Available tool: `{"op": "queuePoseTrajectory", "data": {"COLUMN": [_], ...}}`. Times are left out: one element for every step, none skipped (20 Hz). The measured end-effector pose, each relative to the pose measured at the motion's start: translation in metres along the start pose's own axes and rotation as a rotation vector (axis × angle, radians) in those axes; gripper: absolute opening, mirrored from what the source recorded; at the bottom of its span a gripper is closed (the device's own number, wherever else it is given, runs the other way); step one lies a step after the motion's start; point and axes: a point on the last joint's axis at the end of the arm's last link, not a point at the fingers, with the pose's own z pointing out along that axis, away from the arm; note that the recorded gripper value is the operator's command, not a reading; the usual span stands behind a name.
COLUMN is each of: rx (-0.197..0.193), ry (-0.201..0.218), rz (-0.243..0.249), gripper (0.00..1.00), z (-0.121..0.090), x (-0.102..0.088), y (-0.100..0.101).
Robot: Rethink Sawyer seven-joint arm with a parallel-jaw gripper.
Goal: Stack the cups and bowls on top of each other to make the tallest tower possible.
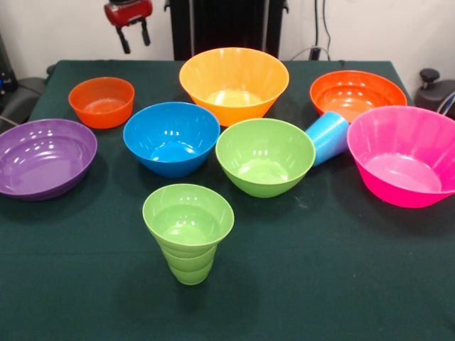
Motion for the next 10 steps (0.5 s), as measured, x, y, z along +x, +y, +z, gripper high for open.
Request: {"op": "queuePoseTrajectory", "data": {"rx": [-0.001,-0.001,-0.001,0.000,0.003,0.005,0.009,0.013,0.019,0.016], "ry": [0.001,0.001,0.001,0.000,-0.003,-0.006,-0.011,-0.017,-0.028,-0.029], "rz": [0.000,-0.001,-0.006,-0.008,-0.014,-0.017,-0.020,-0.022,-0.023,-0.025], "gripper": [1.00,1.00,1.00,1.00,1.00,1.00,1.00,1.00,1.00,1.00], "z": [0.002,0.003,0.006,0.008,0.011,0.013,0.016,0.018,0.021,0.022], "x": [0.000,-0.001,-0.003,-0.004,-0.006,-0.008,-0.010,-0.013,-0.017,-0.016], "y": [-0.003,-0.006,-0.011,-0.014,-0.019,-0.022,-0.026,-0.028,-0.034,-0.034]}}
